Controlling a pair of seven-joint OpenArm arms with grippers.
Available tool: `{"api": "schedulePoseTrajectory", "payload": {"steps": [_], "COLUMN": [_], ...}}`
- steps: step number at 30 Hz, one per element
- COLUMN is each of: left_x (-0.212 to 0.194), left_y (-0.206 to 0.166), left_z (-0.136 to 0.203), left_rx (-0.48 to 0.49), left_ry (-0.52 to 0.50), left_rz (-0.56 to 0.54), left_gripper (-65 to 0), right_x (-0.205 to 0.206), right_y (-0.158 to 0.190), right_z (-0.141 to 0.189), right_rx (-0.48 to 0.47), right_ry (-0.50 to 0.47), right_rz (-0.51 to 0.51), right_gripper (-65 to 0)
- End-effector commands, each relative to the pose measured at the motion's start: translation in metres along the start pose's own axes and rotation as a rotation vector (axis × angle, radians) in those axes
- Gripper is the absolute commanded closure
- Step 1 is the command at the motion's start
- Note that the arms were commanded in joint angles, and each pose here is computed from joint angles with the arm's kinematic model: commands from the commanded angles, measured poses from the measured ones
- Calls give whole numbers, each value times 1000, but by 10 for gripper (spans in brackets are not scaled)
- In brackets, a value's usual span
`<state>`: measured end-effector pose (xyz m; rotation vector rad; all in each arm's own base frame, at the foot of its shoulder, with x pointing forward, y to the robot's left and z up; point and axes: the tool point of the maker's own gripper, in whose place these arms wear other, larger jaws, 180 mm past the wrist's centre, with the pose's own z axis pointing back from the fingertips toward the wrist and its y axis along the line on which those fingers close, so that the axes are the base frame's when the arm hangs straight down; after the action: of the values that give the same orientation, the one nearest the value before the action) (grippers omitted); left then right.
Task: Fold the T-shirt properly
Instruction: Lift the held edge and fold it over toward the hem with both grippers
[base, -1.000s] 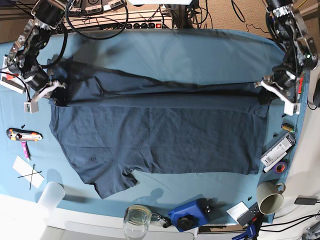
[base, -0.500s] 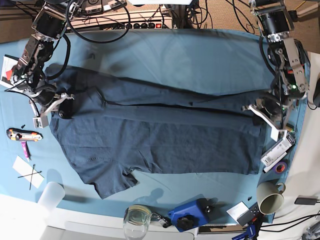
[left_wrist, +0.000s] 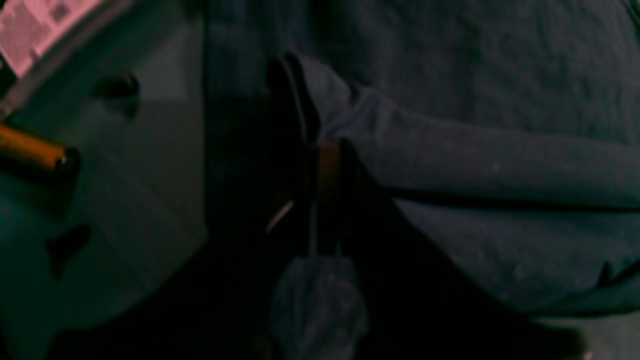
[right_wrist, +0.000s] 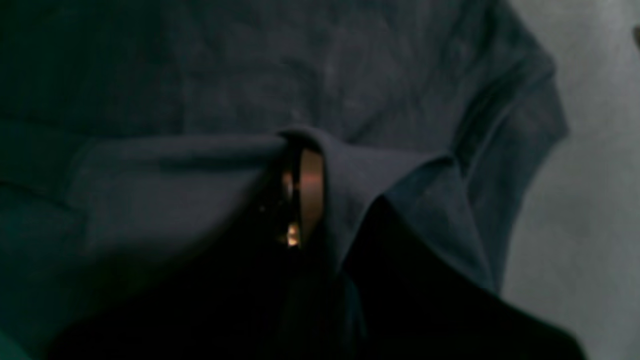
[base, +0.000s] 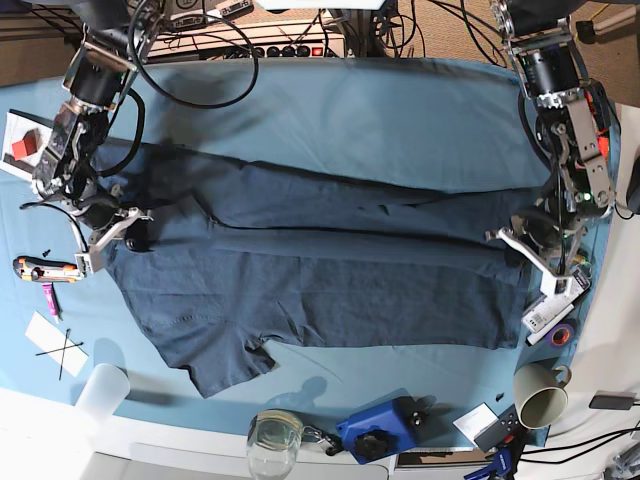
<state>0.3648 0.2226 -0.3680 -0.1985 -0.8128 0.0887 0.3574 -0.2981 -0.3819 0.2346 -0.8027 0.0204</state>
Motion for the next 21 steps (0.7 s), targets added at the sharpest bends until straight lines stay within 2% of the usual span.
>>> {"api": "schedulePoseTrajectory", "payload": {"steps": [1,5,18,19,21], "left_x": [26,28,21,20,22], "left_y": [9,18,23,23,22], "left_z": [4,2,-5,-5,-5], "left_rx": [30,73,75,75,74], "left_ry": [-68,-59,-49,-46,-48], "left_rz": [-25,-29,-6,-6,-7], "left_gripper": [0,0,0,-26,-172], "right_x": [33,45,54,53,54], "right_y": [-11,-12,-11,-11,-11], "right_z": [7,5,6,6,6], "right_rx": [-28,-30,-28,-27,-27], "right_ry": [-79,-96,-128,-126,-127], "right_rz": [21,25,27,29,29], "right_gripper": [0,0,0,0,-24]}}
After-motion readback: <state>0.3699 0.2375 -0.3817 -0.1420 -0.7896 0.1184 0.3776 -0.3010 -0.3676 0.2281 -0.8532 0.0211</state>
